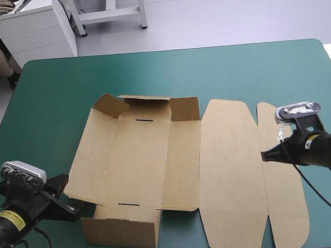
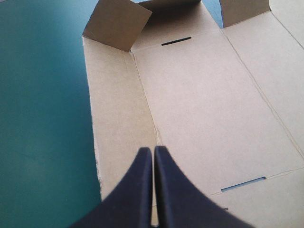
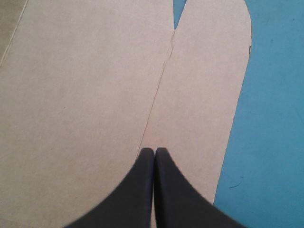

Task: Fold the box

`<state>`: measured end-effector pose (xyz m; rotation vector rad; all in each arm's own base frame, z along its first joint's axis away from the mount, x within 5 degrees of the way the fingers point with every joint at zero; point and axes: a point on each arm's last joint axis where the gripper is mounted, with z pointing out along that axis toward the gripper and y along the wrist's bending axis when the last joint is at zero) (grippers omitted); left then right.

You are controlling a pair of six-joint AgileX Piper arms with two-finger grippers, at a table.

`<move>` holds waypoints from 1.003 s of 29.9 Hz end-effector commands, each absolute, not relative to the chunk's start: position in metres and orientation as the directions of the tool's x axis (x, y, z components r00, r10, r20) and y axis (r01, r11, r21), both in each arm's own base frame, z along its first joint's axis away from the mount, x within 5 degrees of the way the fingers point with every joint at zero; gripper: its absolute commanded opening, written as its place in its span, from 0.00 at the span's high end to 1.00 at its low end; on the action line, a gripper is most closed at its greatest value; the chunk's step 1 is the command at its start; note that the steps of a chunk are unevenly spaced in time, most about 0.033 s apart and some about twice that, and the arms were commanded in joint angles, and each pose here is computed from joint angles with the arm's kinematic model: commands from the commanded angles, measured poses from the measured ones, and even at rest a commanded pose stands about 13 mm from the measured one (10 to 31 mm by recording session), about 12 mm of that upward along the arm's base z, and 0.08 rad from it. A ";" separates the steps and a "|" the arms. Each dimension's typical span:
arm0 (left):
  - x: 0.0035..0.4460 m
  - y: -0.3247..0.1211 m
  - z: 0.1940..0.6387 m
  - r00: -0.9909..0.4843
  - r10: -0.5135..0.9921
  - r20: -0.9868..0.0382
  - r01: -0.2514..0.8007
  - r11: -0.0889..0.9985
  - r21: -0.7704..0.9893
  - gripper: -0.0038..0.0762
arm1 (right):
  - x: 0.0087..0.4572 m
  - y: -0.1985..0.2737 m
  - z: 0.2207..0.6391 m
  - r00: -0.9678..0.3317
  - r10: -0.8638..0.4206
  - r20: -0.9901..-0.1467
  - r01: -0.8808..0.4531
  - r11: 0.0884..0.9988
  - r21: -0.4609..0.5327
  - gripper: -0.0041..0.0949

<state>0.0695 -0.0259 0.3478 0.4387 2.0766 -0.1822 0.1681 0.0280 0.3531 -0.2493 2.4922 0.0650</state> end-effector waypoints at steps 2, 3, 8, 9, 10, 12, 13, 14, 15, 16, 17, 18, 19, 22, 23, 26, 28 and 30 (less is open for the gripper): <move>0.071 -0.028 0.363 -0.390 0.197 -0.899 0.383 0.923 0.036 0.96 | 0.134 0.025 0.366 -0.688 -0.149 -0.710 -0.214 0.977 0.003 0.98; 0.071 -0.028 0.363 -0.391 0.196 -0.899 0.384 0.923 0.034 0.96 | 0.127 0.025 0.367 -0.681 -0.149 -0.717 -0.224 0.974 0.011 0.98; 0.070 -0.030 0.363 -0.400 0.177 -0.899 0.395 0.919 0.005 0.96 | 0.104 0.023 0.367 -0.668 -0.159 -0.727 -0.241 0.971 0.010 0.98; 0.070 -0.030 0.363 -0.403 0.171 -0.899 0.398 0.917 -0.004 0.96 | 0.102 0.022 0.366 -0.670 -0.159 -0.725 -0.241 0.970 0.010 0.98; 0.070 -0.031 0.363 -0.406 0.166 -0.899 0.401 0.916 -0.011 0.96 | 0.100 0.022 0.364 -0.670 -0.159 -0.725 -0.241 0.970 0.010 0.98; 0.070 -0.031 0.363 -0.409 0.162 -0.898 0.404 0.915 -0.019 0.96 | 0.096 0.022 0.359 -0.674 -0.160 -0.721 -0.241 0.970 0.010 0.98; 0.071 -0.032 0.362 -0.410 0.162 -0.898 0.404 0.915 -0.019 0.96 | 0.095 0.021 0.358 -0.675 -0.160 -0.720 -0.241 0.970 0.010 0.98; 0.072 -0.032 0.363 -0.412 0.163 -0.897 0.404 0.915 -0.019 0.96 | 0.094 0.021 0.355 -0.678 -0.161 -0.717 -0.241 0.970 0.011 0.98; 0.074 -0.033 0.365 -0.417 0.167 -0.894 0.403 0.915 -0.017 0.96 | 0.095 0.021 0.354 -0.682 -0.162 -0.713 -0.241 0.971 0.009 0.98; 0.076 -0.035 0.367 -0.420 0.169 -0.891 0.403 0.915 -0.017 0.96 | 0.095 0.021 0.352 -0.685 -0.163 -0.710 -0.241 0.971 0.010 0.98; 0.080 -0.037 0.370 -0.426 0.172 -0.888 0.402 0.915 -0.016 0.96 | 0.095 0.021 0.352 -0.686 -0.163 -0.710 -0.240 0.971 0.010 0.98; 0.085 -0.039 0.372 -0.437 0.177 -0.882 0.402 0.915 -0.016 0.96 | 0.095 0.021 0.350 -0.685 -0.162 -0.710 -0.240 0.971 0.010 0.98; 0.090 -0.041 0.375 -0.447 0.181 -0.876 0.402 0.916 -0.015 0.96 | 0.096 0.021 0.350 -0.685 -0.162 -0.710 -0.240 0.971 0.010 0.98; 0.110 -0.050 0.383 -0.486 0.225 -0.844 0.400 0.916 0.014 0.96 | 0.096 0.021 0.351 -0.680 -0.163 -0.715 -0.241 0.971 0.008 0.98; 0.118 -0.054 0.386 -0.502 0.245 -0.830 0.404 0.914 0.025 0.96 | 0.096 0.021 0.351 -0.678 -0.162 -0.717 -0.241 0.971 0.008 0.98; 0.146 -0.067 0.394 -0.546 0.286 -0.788 0.415 0.909 0.043 0.96 | 0.096 0.021 0.351 -0.678 -0.162 -0.717 -0.241 0.971 0.008 0.98; 0.164 -0.076 0.399 -0.560 0.322 -0.763 0.430 0.900 0.064 0.96 | 0.096 0.021 0.351 -0.678 -0.165 -0.717 -0.242 0.970 0.006 0.98; 0.178 -0.083 0.401 -0.575 0.352 -0.739 0.449 0.891 0.075 0.95 | 0.096 0.021 0.351 -0.677 -0.168 -0.716 -0.244 0.970 0.002 0.98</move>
